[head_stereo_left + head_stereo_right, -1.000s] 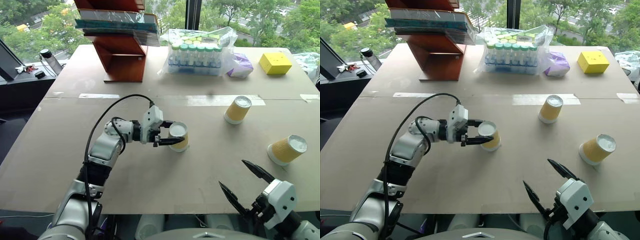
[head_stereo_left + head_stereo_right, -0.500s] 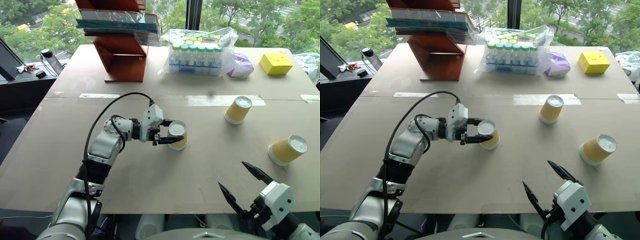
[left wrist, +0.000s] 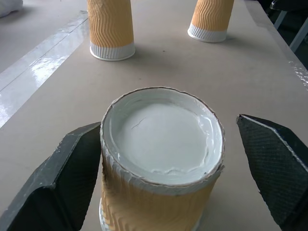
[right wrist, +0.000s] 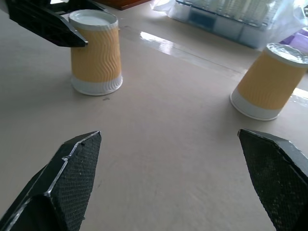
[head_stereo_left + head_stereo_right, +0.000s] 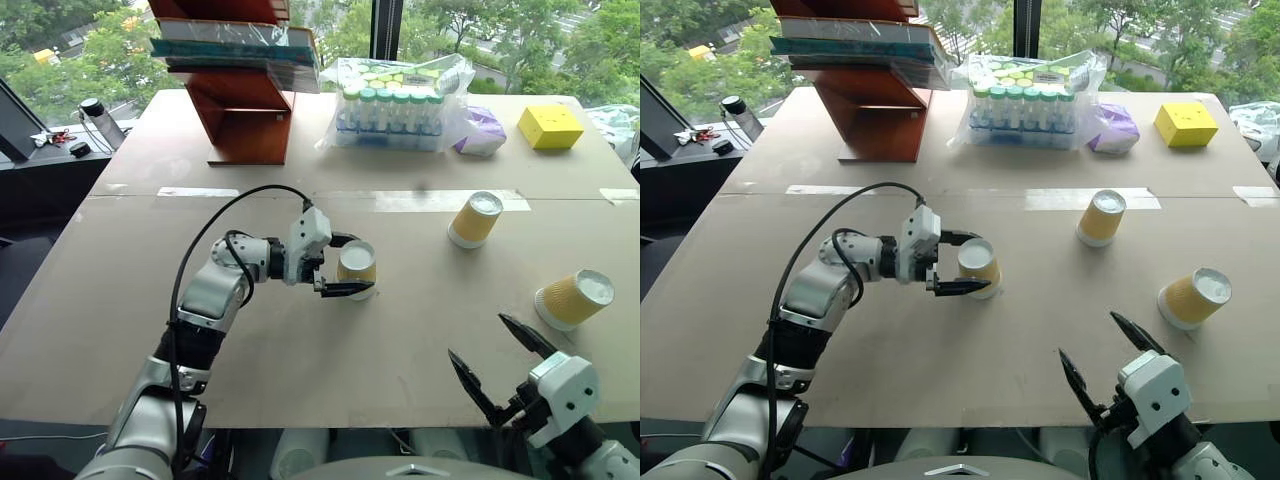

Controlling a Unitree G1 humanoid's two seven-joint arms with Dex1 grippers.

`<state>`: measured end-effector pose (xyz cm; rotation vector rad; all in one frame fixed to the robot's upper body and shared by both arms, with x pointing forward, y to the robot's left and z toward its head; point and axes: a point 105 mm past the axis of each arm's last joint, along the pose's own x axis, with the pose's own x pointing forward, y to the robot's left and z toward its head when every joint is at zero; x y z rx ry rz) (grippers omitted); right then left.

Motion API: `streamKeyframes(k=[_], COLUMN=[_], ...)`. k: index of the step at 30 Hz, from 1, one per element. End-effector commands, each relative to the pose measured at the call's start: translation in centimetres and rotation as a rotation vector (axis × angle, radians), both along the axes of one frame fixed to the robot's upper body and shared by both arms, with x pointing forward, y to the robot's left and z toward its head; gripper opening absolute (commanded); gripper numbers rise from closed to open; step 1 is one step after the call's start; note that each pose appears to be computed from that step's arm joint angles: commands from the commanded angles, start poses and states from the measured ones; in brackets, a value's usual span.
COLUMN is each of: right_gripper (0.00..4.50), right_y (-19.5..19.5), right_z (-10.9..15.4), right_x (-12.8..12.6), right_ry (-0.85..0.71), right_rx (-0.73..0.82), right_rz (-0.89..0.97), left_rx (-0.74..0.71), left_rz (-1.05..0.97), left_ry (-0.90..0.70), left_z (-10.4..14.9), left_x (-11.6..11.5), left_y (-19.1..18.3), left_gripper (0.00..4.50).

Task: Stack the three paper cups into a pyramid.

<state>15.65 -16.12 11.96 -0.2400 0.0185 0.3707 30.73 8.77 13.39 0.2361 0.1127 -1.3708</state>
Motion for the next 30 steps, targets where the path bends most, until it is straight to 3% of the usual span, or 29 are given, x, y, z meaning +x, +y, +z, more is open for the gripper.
streamKeyframes(k=[1,3,5,8,20,29,30], right_gripper=[4.50,4.50,4.50,4.50,4.50,4.50,4.00], right_y=[-3.7,-6.4,-8.6,-10.1,-11.9,-12.3,-12.3], right_z=[2.5,3.5,3.7,2.8,1.6,1.1,1.1], right_x=[1.2,1.6,2.1,2.6,6.2,7.5,7.6], right_ry=[-0.094,-0.141,-0.158,-0.115,-0.010,0.049,0.051], right_rx=[-0.022,-0.010,-0.021,0.001,0.204,0.239,0.238], right_rz=[-0.279,-0.467,-0.613,-0.681,-0.683,-0.671,-0.665], left_rx=[-0.084,-0.112,-0.119,-0.141,-0.155,-0.157,-0.160], left_rz=[0.018,0.029,-0.047,-0.125,-0.205,-0.199,-0.198], left_ry=[-0.045,-0.084,0.008,0.073,0.075,0.055,0.054], left_z=[2.6,2.9,2.4,3.1,6.1,7.7,7.9], left_x=[-1.5,-2.7,-4.8,-6.3,-8.7,-10.6,-10.9], left_y=[2.1,3.5,4.7,5.2,4.1,2.6,2.5], left_gripper=[4.49,4.49,4.49,4.49,4.49,4.49,4.50])
